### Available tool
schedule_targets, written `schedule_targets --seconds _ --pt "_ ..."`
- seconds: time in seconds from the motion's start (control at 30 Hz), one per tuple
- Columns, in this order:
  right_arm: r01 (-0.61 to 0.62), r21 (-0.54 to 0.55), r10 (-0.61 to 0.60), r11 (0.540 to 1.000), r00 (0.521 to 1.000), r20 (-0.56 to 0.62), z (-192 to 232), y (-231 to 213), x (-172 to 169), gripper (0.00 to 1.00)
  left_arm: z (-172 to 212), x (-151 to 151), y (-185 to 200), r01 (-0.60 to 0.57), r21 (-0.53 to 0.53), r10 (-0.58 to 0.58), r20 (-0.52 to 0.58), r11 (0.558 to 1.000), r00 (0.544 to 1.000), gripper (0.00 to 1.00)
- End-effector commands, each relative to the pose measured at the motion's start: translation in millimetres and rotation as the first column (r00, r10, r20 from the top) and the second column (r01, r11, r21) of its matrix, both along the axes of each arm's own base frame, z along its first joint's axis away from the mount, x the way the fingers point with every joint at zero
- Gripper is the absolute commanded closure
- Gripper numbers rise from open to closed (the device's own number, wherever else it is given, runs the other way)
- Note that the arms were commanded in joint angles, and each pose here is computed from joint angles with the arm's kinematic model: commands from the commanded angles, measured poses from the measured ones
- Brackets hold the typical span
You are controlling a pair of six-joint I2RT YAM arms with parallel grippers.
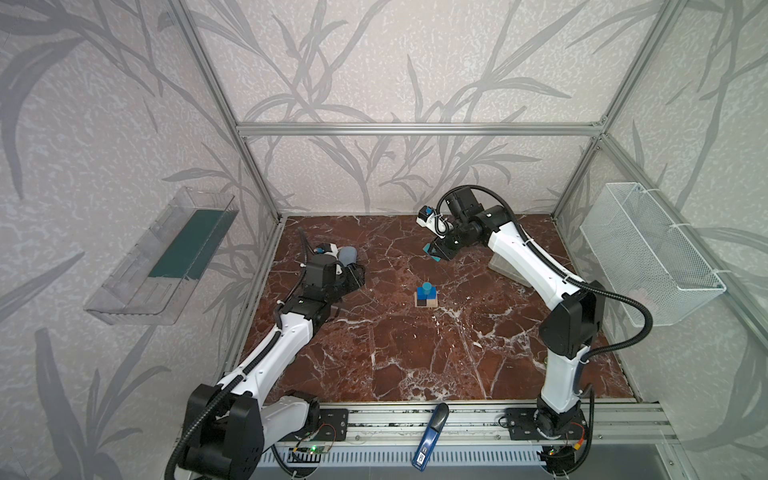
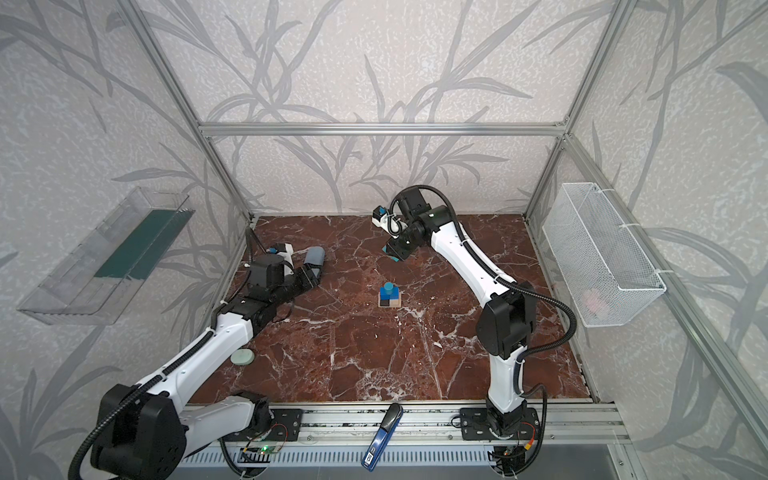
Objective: Build the wood block tower
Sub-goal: 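Lift the teal rectangular block with the right gripper toward the stack, then carry the teal block over the stack with the right gripper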
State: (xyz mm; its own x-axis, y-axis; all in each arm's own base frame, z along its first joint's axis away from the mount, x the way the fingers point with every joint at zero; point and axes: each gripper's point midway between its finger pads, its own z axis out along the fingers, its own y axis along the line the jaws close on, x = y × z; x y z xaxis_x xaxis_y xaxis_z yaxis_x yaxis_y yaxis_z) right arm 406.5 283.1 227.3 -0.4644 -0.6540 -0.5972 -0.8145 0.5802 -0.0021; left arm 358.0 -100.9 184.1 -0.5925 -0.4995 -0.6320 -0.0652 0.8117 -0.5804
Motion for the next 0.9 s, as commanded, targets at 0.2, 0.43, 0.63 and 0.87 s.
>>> schedule_targets --seconds 0.2,0.43,0.63,0.87 --pt "-0.289 -0.136 0.283 0.948 0.957 -0.062 -10 26 -44 1.0 -1 -3 11 -0.029 0.056 0.03 -0.018 0.998 0.999 0.46" --pt "-0.364 -0.206 0.343 0.909 0.93 -0.132 -23 28 -54 1.0 5 -7 14 -0.033 0.069 0.033 -0.001 0.997 0.999 0.46" --pt "-0.405 -0.205 0.381 0.891 0.913 -0.145 -30 26 -61 1.0 9 -10 17 -0.038 0.084 0.037 0.008 0.996 0.999 0.46" --pt "-0.449 -0.187 0.428 0.874 0.893 -0.141 -42 29 -66 1.0 15 -10 16 -0.032 0.086 0.031 0.015 0.996 0.999 0.46"
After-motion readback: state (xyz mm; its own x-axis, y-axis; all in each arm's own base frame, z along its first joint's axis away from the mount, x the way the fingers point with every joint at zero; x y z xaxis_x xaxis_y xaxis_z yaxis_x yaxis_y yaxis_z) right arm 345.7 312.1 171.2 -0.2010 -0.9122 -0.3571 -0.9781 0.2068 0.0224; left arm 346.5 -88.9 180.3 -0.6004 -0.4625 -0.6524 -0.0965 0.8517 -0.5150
